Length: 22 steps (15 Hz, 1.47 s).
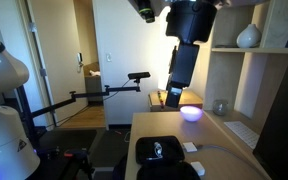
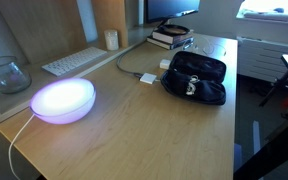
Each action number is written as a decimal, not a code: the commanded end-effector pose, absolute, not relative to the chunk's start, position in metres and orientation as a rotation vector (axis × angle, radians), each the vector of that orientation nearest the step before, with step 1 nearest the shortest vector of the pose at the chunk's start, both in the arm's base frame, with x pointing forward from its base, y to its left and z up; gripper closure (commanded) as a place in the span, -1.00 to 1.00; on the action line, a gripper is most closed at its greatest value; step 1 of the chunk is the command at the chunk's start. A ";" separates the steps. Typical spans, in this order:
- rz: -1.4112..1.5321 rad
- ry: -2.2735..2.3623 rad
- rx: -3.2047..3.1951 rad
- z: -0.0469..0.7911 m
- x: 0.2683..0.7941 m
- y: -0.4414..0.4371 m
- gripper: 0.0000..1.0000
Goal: Close the black case
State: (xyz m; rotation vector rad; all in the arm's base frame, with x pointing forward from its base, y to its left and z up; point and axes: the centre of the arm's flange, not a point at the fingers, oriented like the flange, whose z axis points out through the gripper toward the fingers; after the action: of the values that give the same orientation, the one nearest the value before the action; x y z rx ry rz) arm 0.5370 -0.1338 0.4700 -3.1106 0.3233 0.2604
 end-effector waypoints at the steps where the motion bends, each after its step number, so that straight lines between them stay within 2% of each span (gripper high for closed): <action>1: 0.249 0.319 -3.112 0.473 0.536 -0.132 -1.00; 11: 0.249 0.331 -3.112 0.468 0.535 -0.133 -1.00; 22: 0.617 0.369 -3.079 0.345 0.555 -0.156 -1.00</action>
State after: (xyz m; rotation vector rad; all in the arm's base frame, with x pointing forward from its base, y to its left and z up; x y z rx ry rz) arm 0.5468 -0.1509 0.3683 -3.0726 0.3574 0.5448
